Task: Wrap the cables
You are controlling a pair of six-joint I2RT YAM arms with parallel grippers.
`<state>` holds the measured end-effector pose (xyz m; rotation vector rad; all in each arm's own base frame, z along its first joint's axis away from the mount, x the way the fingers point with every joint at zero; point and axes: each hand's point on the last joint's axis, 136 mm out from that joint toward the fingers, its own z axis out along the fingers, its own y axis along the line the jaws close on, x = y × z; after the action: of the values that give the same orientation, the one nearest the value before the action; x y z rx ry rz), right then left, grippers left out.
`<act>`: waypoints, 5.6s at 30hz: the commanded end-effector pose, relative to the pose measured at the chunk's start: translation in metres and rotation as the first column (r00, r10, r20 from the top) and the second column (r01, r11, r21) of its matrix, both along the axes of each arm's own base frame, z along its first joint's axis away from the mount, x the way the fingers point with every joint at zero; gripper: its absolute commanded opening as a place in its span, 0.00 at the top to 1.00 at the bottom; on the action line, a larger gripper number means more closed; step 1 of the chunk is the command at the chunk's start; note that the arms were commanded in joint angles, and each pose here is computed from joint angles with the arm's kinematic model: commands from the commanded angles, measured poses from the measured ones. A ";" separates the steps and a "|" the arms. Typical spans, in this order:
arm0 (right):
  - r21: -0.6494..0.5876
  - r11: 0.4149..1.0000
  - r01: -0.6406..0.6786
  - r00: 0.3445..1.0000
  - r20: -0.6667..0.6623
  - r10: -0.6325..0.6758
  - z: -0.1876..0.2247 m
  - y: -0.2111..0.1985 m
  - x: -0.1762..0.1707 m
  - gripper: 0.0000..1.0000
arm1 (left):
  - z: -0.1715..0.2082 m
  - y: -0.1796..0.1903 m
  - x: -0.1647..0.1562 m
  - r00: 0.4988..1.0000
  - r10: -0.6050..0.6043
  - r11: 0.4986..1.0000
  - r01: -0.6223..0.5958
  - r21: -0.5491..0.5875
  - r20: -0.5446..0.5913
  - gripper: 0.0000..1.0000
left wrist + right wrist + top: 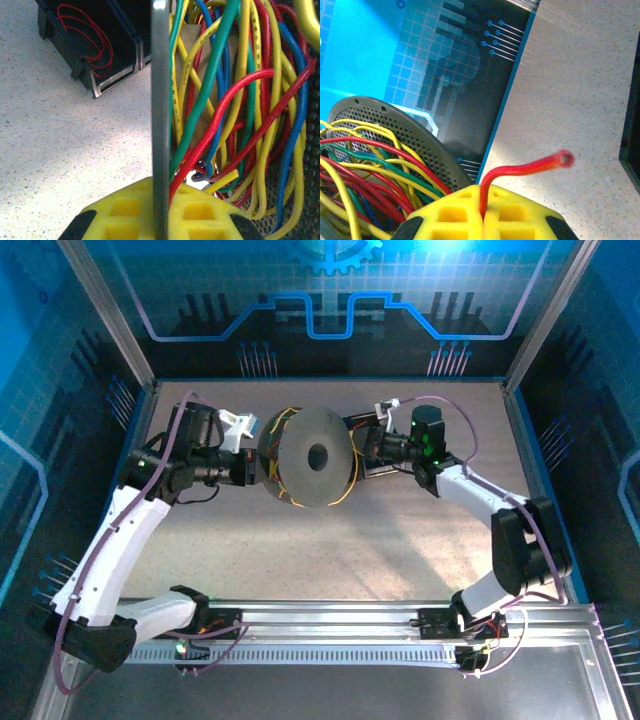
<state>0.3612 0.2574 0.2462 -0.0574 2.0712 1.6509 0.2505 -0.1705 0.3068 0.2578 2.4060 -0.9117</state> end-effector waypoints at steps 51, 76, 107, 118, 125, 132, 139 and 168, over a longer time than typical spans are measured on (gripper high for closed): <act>-0.129 0.937 0.325 0.835 -0.425 -0.348 -0.072 0.002 -0.085 0.23 | 0.072 0.027 -0.006 0.909 0.257 0.955 -0.188 -0.230 0.327 1.00; -0.033 0.944 0.328 0.815 -0.495 -0.300 -0.053 0.041 -0.068 0.61 | 0.074 0.022 -0.014 0.917 0.226 0.956 -0.143 -0.258 0.329 1.00; -0.279 0.935 0.219 0.841 0.539 -0.037 0.008 0.021 -0.029 1.00 | 0.032 -0.002 -0.031 0.996 0.034 0.982 -0.018 -0.188 0.087 1.00; -0.300 0.949 0.099 0.573 0.797 0.192 0.023 0.021 -0.052 1.00 | 0.022 -0.013 -0.033 0.999 -0.037 0.978 0.043 -0.204 0.032 1.00; -0.291 0.957 -0.011 0.411 0.871 0.270 0.042 0.026 -0.069 1.00 | 0.005 -0.022 -0.037 0.995 -0.095 0.979 0.091 -0.184 -0.016 1.00; -0.310 0.948 -0.072 0.297 0.901 0.317 0.046 0.028 -0.088 1.00 | -0.006 -0.023 -0.032 0.995 -0.091 0.984 0.084 -0.155 -0.040 1.00; -0.319 0.948 0.012 0.459 0.844 0.278 0.037 0.018 -0.065 0.72 | 0.005 -0.016 -0.023 1.000 -0.018 0.989 0.018 -0.147 0.002 1.00; -0.487 0.779 0.394 0.918 0.170 -0.359 -0.063 -0.121 -0.032 0.00 | 0.003 0.084 0.033 0.854 0.482 0.857 -0.506 0.098 0.195 1.00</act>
<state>0.3212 0.1688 0.1776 -0.1407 2.2068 0.8710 0.2629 -0.1008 0.2823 -0.1714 2.3913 -0.5287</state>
